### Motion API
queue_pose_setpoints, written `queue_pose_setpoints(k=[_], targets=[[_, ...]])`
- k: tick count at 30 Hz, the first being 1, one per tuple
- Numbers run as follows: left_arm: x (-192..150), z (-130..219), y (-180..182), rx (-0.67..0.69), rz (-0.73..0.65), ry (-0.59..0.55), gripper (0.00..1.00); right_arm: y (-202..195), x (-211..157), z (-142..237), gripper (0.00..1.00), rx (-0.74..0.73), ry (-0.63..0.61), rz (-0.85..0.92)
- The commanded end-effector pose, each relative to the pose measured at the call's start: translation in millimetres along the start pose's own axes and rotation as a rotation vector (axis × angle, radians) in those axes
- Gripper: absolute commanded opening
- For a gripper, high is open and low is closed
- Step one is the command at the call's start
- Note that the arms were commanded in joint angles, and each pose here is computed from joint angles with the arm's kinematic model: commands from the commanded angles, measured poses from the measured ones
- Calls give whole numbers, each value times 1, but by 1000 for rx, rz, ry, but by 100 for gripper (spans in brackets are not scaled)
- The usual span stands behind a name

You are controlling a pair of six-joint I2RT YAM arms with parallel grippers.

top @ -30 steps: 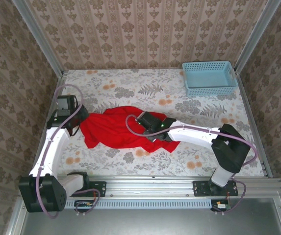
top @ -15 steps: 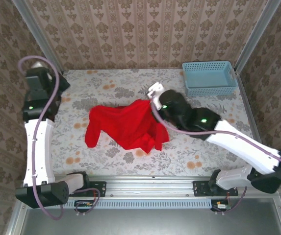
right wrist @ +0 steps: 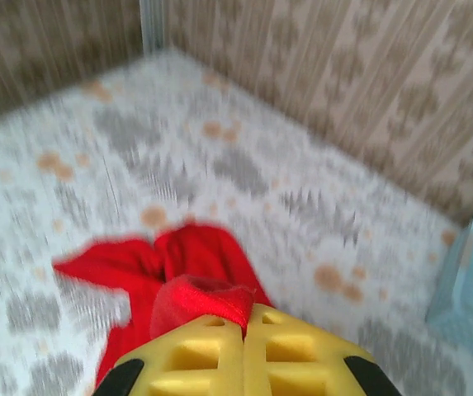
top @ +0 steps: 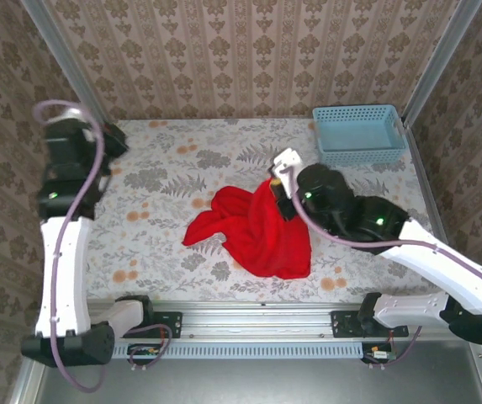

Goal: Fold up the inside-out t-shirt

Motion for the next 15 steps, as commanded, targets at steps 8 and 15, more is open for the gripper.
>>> queue_pose_setpoints(k=[8, 15], targets=[[-201, -108, -33, -56, -199, 546, 33, -41, -156, -20, 0, -186, 297, -280], [-267, -110, -88, -184, -645, 661, 55, -72, -187, -18, 0, -307, 307, -451]])
Point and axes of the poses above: each hand's point on the last joint's axis, 136 mm out from that joint toward the fingers, its own z axis back along the fingers, its own y axis along the line the jaws close on, x = y × z, the point moved 4 cm from there along z, back along the fingers, and after that the axes turned 11 degrees about -z, right-handed, at the moved point
